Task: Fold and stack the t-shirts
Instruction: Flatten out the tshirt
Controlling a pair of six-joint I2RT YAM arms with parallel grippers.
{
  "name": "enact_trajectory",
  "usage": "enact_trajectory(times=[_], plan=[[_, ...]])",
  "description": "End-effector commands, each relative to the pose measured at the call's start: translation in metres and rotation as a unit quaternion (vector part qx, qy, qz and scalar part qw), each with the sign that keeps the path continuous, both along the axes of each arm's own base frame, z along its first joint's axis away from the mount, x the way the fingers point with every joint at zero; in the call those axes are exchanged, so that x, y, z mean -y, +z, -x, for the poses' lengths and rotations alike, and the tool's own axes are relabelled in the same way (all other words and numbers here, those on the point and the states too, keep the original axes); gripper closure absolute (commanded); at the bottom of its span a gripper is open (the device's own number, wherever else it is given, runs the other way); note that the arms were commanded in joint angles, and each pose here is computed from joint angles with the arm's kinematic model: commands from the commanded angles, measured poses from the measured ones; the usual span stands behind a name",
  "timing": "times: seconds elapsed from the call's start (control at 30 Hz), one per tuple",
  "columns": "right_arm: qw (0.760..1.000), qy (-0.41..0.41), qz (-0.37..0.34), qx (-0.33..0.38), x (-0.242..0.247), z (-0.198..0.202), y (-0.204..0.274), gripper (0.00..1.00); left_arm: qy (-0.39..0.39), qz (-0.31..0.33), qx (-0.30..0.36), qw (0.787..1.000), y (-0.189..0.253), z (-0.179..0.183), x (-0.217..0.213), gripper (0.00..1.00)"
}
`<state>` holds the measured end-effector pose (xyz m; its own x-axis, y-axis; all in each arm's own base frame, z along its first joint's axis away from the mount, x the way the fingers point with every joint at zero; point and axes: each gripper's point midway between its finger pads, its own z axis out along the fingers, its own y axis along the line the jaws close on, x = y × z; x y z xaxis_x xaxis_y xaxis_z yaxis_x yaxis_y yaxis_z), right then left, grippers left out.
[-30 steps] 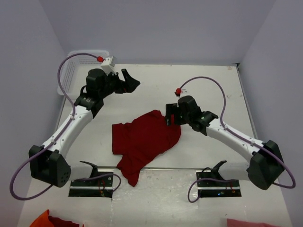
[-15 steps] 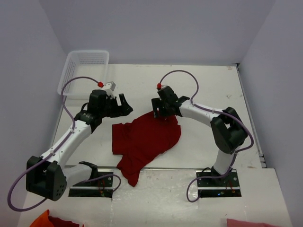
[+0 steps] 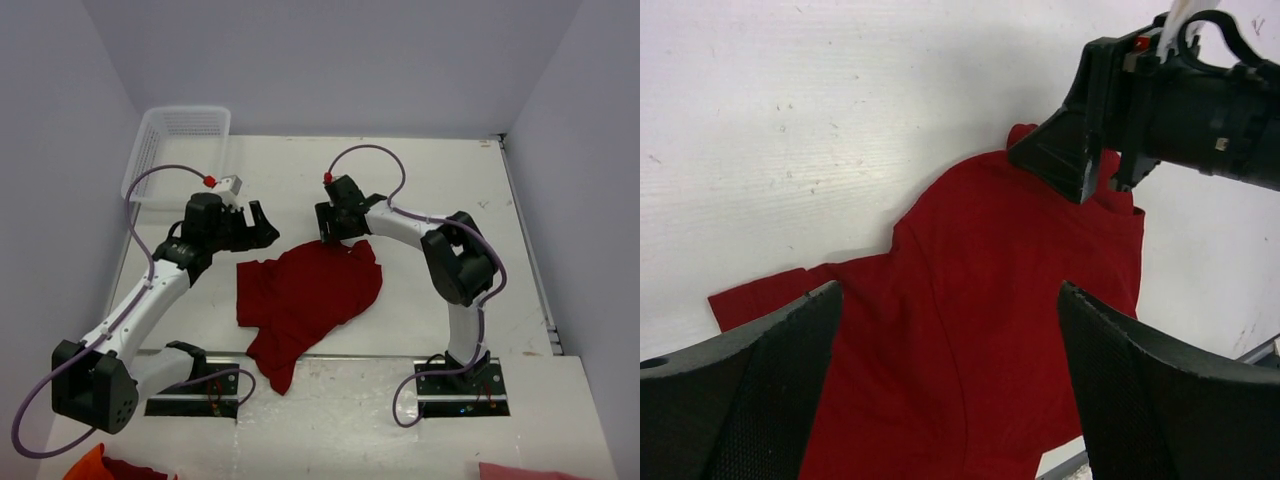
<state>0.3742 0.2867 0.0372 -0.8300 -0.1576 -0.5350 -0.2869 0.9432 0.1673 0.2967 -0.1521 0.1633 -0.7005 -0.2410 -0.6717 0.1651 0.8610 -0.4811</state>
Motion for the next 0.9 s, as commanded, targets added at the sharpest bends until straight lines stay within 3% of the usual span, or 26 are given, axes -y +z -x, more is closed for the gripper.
enact_trajectory(times=[0.0,0.1,0.2,0.23,0.43,0.63,0.87], plan=[[1.0,0.007,-0.01,-0.001,-0.005,-0.004,0.005,0.35,-0.006,0.0,0.015,1.0,0.013,0.004,-0.001,0.11],[1.0,0.008,-0.013,-0.005,-0.007,-0.003,0.001,0.44,-0.007,-0.004,0.023,1.0,0.018,0.003,-0.003,0.11],[1.0,0.01,-0.012,-0.001,-0.009,-0.007,0.002,0.76,-0.007,-0.007,0.024,1.0,0.019,0.002,-0.003,0.1],[1.0,0.007,-0.011,0.002,-0.007,-0.01,0.004,0.99,-0.008,-0.007,0.023,1.0,0.018,0.002,-0.003,0.1],[0.995,-0.034,0.013,0.091,0.008,-0.042,0.066,1.0,-0.001,-0.025,0.009,1.0,0.004,0.004,-0.009,0.1],[0.982,-0.133,0.073,0.113,0.083,-0.056,0.12,1.0,0.002,-0.027,-0.004,1.0,-0.005,0.004,-0.009,0.11],[0.965,-0.231,0.096,0.08,0.168,-0.05,0.099,1.0,-0.013,-0.013,-0.01,1.0,-0.007,0.001,0.0,0.11]])
